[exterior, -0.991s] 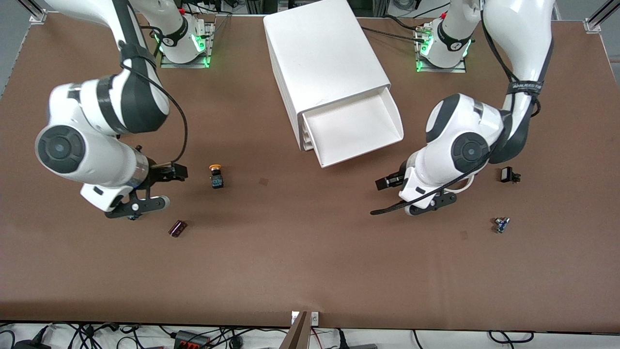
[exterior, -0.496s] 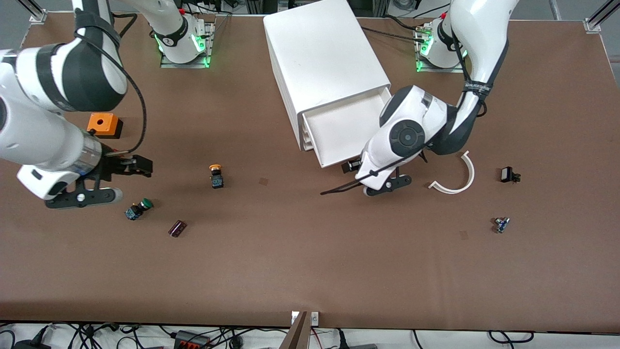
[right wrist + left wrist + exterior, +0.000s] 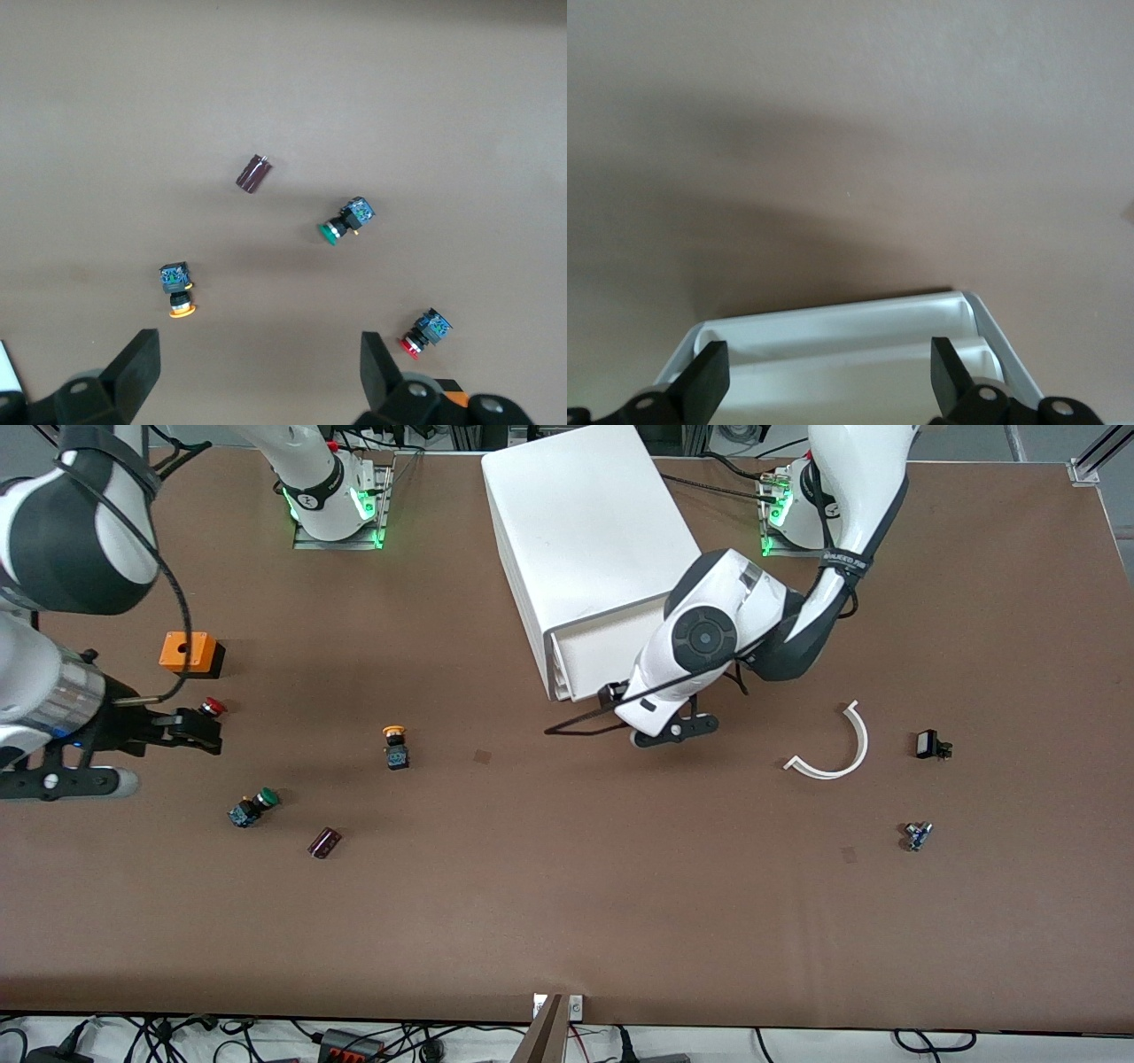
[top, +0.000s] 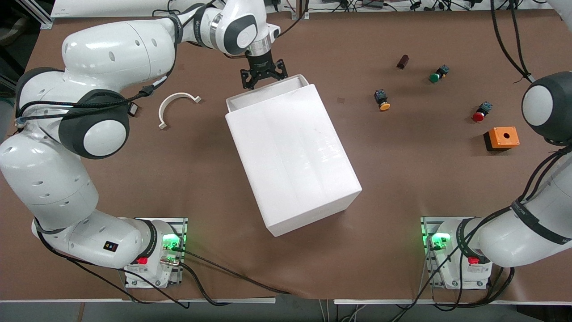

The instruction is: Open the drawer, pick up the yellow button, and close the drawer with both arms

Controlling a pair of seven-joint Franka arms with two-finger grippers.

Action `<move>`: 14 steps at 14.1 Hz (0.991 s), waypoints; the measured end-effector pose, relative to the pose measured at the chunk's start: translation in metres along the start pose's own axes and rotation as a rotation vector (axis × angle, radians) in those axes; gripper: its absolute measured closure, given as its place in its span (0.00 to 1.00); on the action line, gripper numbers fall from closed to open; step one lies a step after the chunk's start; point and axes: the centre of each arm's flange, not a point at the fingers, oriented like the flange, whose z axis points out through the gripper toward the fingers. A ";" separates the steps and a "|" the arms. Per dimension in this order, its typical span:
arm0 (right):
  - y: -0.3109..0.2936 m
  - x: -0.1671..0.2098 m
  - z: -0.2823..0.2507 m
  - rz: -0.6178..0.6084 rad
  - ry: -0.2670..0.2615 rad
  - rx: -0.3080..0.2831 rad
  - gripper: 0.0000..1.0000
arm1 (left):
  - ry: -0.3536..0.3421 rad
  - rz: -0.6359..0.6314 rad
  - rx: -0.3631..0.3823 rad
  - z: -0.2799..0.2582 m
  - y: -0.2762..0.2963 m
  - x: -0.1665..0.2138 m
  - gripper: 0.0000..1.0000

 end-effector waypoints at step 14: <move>0.084 -0.060 -0.066 0.078 0.007 0.026 0.00 | -0.073 0.087 0.079 0.018 0.010 -0.066 0.00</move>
